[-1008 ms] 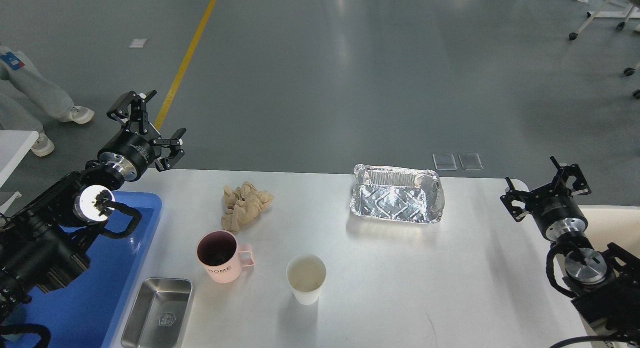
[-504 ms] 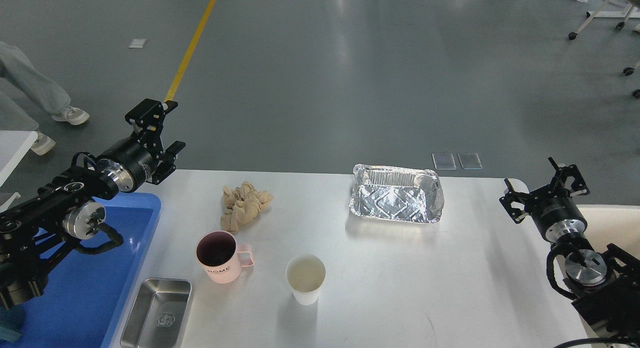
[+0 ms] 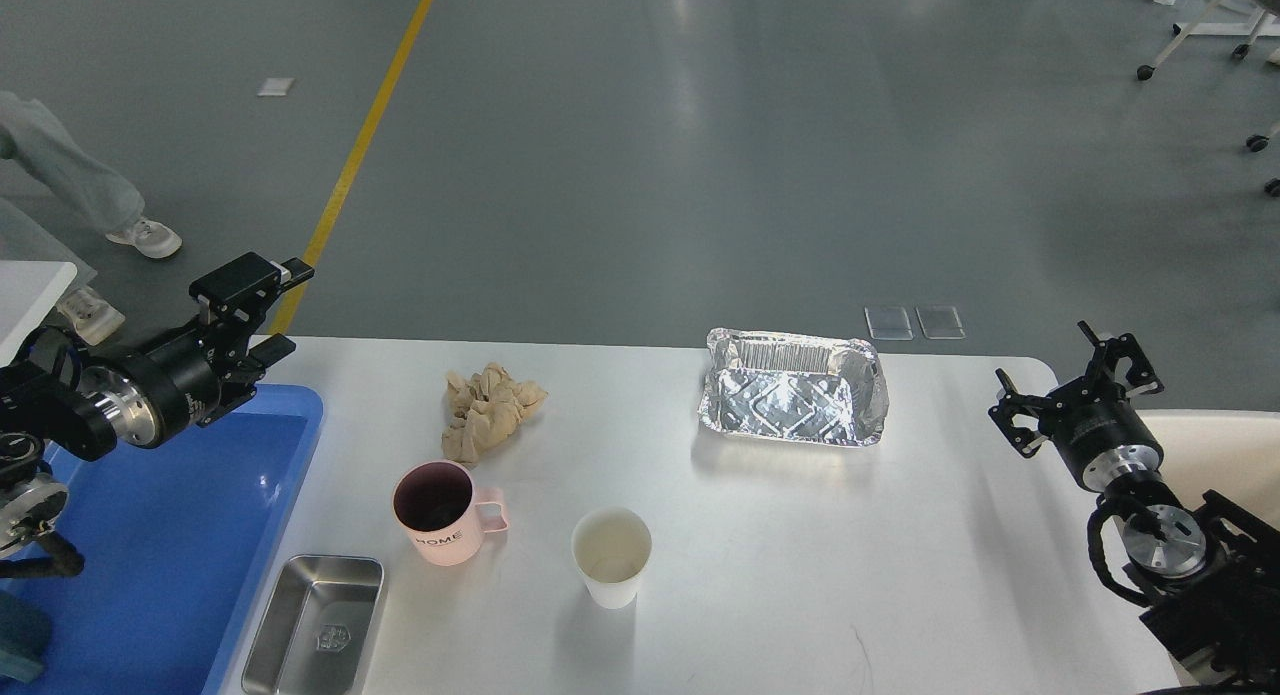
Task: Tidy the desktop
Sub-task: 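Swing the left gripper down beside the blue tray, then reach the left gripper toward the pink mug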
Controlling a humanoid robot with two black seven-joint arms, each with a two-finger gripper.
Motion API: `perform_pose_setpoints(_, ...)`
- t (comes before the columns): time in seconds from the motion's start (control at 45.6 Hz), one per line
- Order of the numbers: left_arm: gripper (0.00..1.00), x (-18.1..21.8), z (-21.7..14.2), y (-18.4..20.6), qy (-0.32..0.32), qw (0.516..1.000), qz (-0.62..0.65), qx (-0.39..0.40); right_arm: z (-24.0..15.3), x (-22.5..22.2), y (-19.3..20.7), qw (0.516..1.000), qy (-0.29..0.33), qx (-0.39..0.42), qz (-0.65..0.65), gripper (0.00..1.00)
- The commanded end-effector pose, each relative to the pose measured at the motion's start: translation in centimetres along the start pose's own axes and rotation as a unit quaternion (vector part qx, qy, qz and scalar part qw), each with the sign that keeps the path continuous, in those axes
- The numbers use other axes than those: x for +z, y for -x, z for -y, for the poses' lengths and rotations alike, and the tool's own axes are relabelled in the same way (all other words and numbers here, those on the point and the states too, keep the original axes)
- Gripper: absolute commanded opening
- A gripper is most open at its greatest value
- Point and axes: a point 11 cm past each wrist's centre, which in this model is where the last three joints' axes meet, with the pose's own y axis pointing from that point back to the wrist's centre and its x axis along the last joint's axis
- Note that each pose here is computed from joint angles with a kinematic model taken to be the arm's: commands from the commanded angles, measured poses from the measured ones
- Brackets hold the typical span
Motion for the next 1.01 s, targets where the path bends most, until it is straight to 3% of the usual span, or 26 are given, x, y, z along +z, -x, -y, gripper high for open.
perform_pose_setpoints(0.0,0.97,-0.2,-2.5,0.1,-0.019,0.999,0.04,-0.014,-0.2,0.3,-0.2,1.0,0.005,0.001,-0.005,1.0)
perform_pose_setpoints(0.482,0.97,-0.8,-13.9,-5.7,-0.158,0.95,0.267,-0.03,-0.5,0.7,-0.5,0.999,0.02,-0.003,-0.028,1.0)
perform_pose_setpoints(0.745,0.97,1.6,-17.1,-8.1,-0.17,0.941,0.292,-0.022,-0.5,1.1,-0.3,0.999,0.029,-0.008,-0.04,1.0)
perform_pose_setpoints(0.986,0.97,2.0,-17.1,-8.1,-0.167,0.941,0.291,-0.036,-0.4,1.1,-0.2,0.999,0.029,-0.009,-0.04,1.0)
